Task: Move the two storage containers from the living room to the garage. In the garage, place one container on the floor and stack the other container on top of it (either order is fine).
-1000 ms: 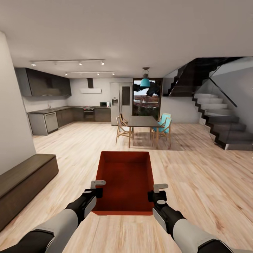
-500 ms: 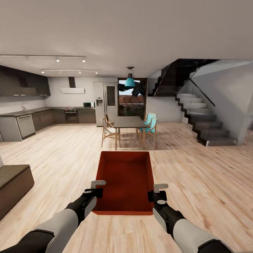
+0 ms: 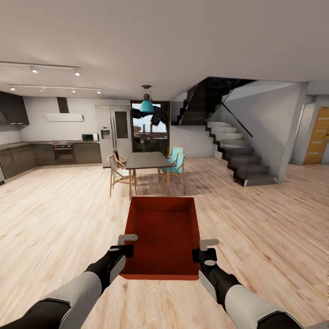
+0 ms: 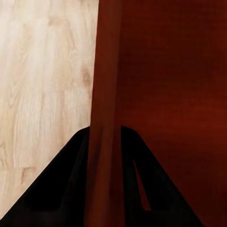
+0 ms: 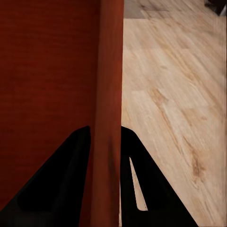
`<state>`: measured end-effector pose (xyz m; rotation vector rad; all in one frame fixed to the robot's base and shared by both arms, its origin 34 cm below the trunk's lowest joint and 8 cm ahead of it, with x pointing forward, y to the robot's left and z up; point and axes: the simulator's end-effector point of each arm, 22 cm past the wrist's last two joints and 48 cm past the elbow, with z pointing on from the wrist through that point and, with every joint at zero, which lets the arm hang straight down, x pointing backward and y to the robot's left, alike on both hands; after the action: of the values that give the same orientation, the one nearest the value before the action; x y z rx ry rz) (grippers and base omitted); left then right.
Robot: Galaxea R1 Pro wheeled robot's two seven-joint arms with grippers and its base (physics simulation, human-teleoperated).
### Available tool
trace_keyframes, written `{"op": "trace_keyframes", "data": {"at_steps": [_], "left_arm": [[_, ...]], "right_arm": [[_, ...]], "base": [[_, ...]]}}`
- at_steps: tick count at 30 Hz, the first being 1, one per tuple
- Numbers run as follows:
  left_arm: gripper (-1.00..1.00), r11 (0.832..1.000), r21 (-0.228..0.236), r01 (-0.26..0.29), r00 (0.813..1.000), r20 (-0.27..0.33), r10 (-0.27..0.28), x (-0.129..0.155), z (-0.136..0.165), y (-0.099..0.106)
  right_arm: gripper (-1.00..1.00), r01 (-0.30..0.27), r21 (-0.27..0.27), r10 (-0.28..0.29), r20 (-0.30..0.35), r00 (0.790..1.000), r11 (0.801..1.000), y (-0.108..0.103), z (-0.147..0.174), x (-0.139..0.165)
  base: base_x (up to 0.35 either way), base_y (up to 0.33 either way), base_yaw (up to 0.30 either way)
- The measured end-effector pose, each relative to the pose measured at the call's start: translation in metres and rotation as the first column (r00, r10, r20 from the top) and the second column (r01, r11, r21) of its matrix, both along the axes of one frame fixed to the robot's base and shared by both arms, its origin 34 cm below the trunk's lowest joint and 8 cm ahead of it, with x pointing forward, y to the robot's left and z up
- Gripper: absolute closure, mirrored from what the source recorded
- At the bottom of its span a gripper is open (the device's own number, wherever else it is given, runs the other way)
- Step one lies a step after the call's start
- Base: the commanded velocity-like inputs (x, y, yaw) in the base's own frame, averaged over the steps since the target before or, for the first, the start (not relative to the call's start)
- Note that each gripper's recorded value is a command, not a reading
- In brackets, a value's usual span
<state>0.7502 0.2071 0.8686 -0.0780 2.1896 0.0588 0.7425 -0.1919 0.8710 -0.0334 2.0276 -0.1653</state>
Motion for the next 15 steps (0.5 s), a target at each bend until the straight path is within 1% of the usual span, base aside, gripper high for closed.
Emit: {"op": "trace_keyframes", "data": {"at_steps": [7, 10, 15], "left_arm": [[1.00, 1.000, 0.000, 0.000, 1.000, 0.000, 0.000, -0.0001, 0.0000, -0.0001], [1.00, 1.000, 0.000, 0.000, 1.000, 0.000, 0.000, -0.0001, 0.0000, -0.0001], [1.00, 1.000, 0.002, 0.001, 1.000, -0.002, -0.001, -0.0002, -0.0003, 0.0002]], "right_arm": [[1.00, 0.000, 0.000, 0.000, 0.000, 1.000, 1.000, -0.0001, -0.0001, 0.0000], [1.00, 0.000, 0.000, 0.000, 0.000, 1.000, 1.000, -0.0001, 0.0000, 0.0000], [1.00, 0.001, 0.002, -0.001, -0.002, 1.000, 1.000, 0.0003, -0.0009, -0.0005]], "base": [[0.321, 0.000, -0.268], [0.321, 0.000, -0.066], [0.321, 0.000, -0.010]]}}
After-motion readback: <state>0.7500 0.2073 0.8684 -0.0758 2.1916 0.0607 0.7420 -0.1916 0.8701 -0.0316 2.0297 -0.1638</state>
